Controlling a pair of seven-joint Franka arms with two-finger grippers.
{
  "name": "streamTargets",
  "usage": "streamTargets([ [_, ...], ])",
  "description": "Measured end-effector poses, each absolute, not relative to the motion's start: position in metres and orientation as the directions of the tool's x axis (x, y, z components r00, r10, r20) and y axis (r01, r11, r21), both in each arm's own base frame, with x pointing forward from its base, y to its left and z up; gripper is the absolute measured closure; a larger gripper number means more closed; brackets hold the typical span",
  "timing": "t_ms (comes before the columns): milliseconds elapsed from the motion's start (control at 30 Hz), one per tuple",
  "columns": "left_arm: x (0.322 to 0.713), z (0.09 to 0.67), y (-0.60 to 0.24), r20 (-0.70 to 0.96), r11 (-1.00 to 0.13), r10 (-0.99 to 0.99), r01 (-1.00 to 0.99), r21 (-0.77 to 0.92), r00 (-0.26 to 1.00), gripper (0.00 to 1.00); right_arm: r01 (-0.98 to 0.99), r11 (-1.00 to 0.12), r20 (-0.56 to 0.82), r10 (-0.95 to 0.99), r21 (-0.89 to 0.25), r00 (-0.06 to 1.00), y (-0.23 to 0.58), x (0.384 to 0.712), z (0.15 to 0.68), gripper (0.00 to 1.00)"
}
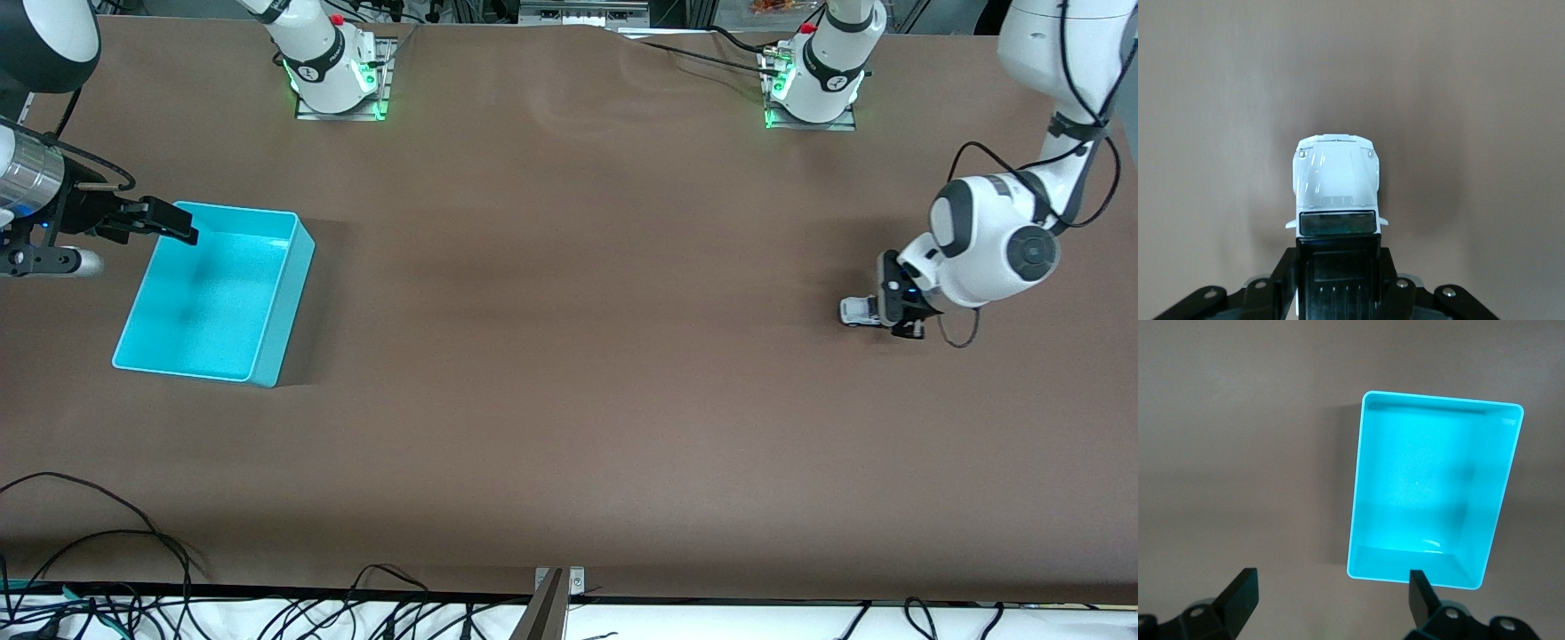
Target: Wind and store white jeep toy
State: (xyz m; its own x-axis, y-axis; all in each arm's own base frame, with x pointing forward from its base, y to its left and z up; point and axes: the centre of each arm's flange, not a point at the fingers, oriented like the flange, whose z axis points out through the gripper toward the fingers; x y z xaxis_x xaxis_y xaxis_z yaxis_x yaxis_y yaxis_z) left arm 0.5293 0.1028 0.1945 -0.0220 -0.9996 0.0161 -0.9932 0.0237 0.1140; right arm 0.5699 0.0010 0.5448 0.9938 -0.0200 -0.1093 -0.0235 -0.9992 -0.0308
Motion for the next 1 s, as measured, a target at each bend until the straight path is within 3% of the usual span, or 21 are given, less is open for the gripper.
streamTargets([
  [1000, 0.518, 0.196, 0.281, 0.029, 0.000, -1.000, -0.998, 0.068, 0.002, 0.48, -0.023, -0.999, -0.110, -0.020, -0.031, 0.994, 0.001, 0.570, 0.545, 0.00],
])
